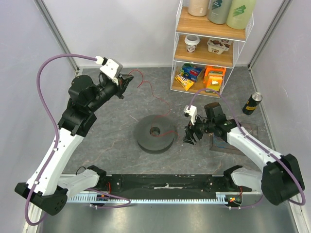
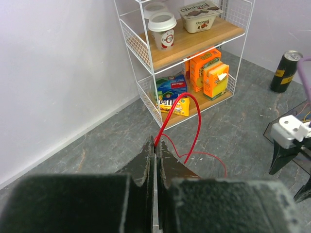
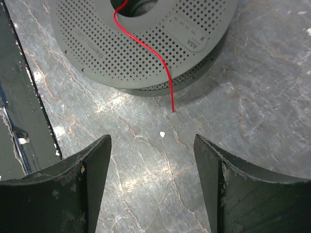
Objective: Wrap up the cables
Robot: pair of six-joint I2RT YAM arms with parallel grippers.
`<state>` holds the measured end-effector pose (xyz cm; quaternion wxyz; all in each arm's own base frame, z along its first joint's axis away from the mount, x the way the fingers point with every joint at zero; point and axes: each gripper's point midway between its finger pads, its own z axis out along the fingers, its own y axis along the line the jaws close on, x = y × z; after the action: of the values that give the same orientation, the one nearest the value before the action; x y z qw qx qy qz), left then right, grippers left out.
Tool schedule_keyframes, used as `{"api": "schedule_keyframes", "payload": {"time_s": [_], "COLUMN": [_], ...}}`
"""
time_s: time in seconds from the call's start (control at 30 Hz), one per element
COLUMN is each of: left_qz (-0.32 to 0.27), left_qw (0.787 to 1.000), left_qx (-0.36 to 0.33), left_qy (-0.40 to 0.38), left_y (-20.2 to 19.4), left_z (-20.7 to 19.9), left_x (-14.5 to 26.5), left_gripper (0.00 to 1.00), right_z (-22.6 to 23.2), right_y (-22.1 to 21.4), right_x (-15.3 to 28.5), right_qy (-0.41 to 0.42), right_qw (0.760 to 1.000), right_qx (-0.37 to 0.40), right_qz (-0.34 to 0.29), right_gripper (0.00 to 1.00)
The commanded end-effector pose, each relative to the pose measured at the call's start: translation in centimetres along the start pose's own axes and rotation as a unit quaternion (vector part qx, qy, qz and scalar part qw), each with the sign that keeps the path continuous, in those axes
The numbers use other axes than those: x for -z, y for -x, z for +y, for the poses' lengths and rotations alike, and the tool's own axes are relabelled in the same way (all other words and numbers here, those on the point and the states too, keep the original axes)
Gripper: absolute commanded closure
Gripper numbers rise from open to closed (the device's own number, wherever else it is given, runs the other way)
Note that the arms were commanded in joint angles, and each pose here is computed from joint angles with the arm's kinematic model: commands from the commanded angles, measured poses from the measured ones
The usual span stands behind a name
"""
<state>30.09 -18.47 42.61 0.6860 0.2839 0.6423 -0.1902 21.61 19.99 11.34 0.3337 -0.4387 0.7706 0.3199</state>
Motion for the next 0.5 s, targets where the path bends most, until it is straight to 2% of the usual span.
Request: {"api": "schedule_keyframes", "payload": {"time_s": [0.0,0.2,0.47], "left_qz": [-0.016,-0.018,-0.016], "left_qw": [1.000,1.000,1.000], "left_qx": [0.015,0.019,0.021], "left_qy": [0.006,-0.001,-0.002], "left_y": [0.7,0.7,0.2], "left_z": [0.3,0.0,0.1], "left_x": [-0.2,-0.3,-0.5], "left_gripper": [0.98,0.98,0.98], "right_z": [-1.1,-2.1,-2.1], "right_y": [-0.2,-0.6,-1.1], "right_x": [-1.7,-3.5,-6.2], "right_qy": [-0.012,0.004,0.037], "right_qw": [1.000,1.000,0.998], "right_qx": [-0.004,0.011,0.022], "right_qz": [0.003,0.014,0.038], "right_gripper": [0.23,0.21,0.25]}}
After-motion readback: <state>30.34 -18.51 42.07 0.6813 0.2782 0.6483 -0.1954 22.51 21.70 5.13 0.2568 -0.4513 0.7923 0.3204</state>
